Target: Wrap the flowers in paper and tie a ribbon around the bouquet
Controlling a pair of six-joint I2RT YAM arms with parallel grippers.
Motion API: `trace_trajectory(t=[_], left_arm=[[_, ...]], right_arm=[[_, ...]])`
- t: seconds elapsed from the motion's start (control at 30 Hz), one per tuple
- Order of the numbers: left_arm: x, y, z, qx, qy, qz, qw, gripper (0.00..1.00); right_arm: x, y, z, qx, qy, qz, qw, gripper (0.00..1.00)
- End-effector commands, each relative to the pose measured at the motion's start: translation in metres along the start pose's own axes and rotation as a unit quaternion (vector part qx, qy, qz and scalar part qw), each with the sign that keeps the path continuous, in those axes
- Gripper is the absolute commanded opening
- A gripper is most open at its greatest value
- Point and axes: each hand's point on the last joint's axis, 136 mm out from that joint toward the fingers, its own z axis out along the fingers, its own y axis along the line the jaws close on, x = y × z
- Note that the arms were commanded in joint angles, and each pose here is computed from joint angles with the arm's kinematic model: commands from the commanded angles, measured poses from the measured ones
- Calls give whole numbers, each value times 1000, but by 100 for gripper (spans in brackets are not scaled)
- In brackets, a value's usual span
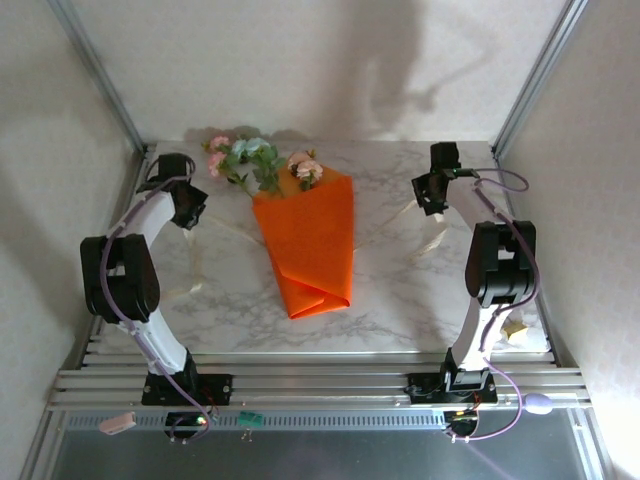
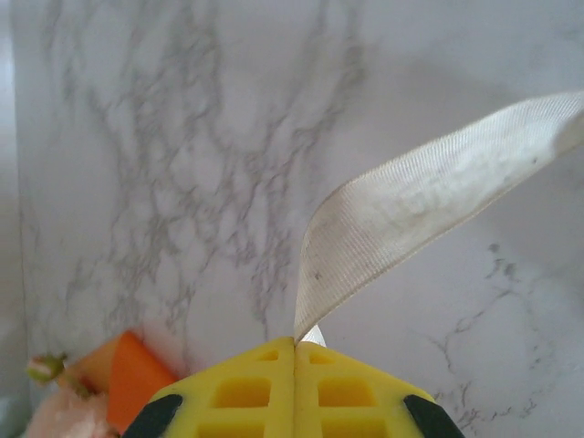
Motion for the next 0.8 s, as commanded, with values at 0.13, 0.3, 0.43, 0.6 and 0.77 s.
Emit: trace_trajectory(t=[0.13, 0.3, 0.43, 0.6, 0.77], left_arm=[[35, -52, -30, 40, 3, 105, 994, 0], [80, -93, -59, 54, -1, 196, 979, 0], [142, -115, -46, 46, 43, 279, 958, 0], [187, -137, -26, 41, 72, 339, 937, 0], [230, -147, -25, 31, 97, 397, 912, 2]], right_arm=[[76, 43, -24, -78, 69, -172, 980, 0], [131, 68, -54, -138, 99, -257, 952, 0], [147, 55, -46, -104, 119, -280, 947, 0], [150, 29, -24, -50, 146, -288, 945, 0], [154, 23, -26, -55, 151, -290, 943, 0]])
